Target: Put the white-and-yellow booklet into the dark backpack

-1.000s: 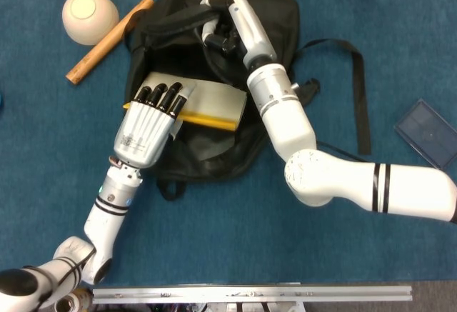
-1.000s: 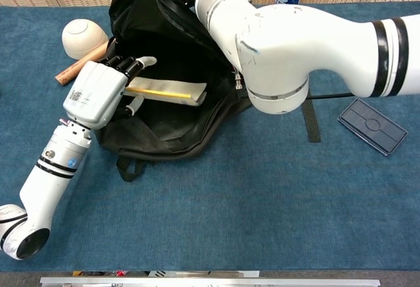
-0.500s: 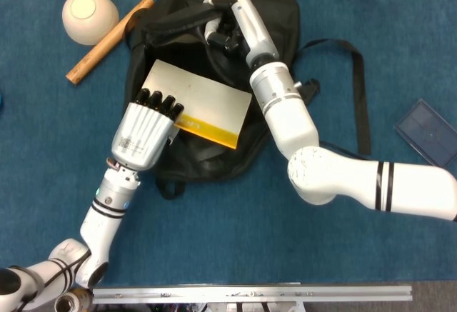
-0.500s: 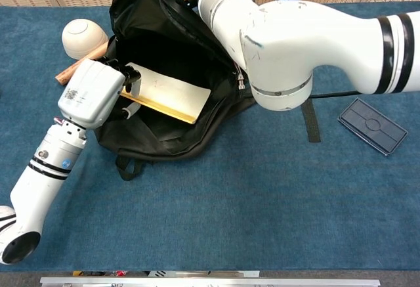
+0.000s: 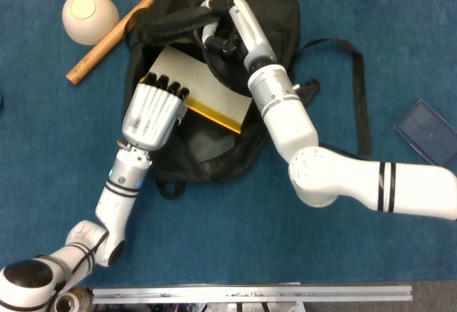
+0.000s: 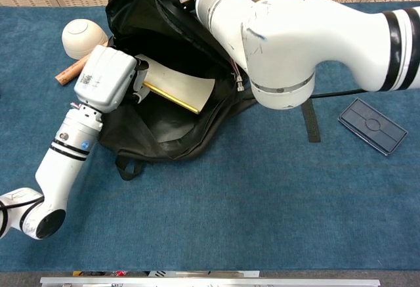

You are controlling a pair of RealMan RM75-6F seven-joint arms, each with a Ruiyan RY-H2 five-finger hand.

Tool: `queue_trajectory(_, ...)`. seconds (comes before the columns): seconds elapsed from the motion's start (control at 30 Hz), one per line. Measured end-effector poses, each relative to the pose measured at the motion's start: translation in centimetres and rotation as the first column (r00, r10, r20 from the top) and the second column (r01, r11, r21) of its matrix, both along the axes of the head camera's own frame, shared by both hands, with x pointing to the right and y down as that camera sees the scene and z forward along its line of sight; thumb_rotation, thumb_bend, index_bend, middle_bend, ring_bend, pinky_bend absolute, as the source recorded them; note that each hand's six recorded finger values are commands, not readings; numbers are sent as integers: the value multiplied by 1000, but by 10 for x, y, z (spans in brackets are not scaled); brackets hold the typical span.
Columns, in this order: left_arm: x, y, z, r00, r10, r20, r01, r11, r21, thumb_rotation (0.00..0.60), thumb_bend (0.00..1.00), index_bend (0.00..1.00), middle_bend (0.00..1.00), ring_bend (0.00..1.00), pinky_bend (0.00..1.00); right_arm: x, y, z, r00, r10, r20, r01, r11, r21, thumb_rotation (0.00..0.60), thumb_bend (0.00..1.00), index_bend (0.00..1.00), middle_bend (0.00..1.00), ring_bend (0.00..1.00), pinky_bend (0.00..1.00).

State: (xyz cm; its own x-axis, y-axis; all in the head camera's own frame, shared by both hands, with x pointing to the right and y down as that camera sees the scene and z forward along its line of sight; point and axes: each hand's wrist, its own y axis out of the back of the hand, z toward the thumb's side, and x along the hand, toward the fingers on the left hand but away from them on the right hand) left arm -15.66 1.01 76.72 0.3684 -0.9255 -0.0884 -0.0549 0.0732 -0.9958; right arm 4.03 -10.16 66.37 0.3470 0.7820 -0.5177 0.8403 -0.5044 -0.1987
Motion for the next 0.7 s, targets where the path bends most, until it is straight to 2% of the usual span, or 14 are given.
queue_trajectory(0.1,3,-7,4,999,-33,-4,33,999,-16,600,210,768,757,625,601,-1,2,0,1000,-8,1,8,1000,-3,600,877,721,635,651,805)
queue_trajectory(0.2,3,-11,7,998,-67,-7,67,997,-34,600,209,714,741,608,601,-1,3,0,1000,-11,1,11,1000,-3,600,877,721,635,651,805)
queue_trajectory(0.27,2,-11,8,997,-80,-8,79,996,-39,600,208,628,707,586,600,-1,2,0,1000,-12,-2,12,1000,1,600,877,721,634,651,806)
queue_trajectory(0.37,-2,-6,9,996,-92,-17,91,995,-49,600,206,446,585,490,590,1,2,1,1000,-14,-7,14,1000,1,600,877,721,634,651,806)
queue_trajectory(0.43,-5,-2,9,994,-102,-28,100,993,-64,600,203,331,466,397,558,2,3,3,1000,-18,-10,18,1000,2,600,877,721,634,651,805)
queue_trajectory(0.6,-11,8,5,991,-123,-49,117,987,-109,600,197,183,348,301,490,4,3,6,1000,-22,-19,22,1000,4,600,877,721,634,651,805)
queue_trajectory(0.7,-15,15,-1,989,-134,-53,126,982,-141,600,197,145,316,278,465,6,4,7,999,-26,-19,26,1000,2,600,877,721,634,651,805)
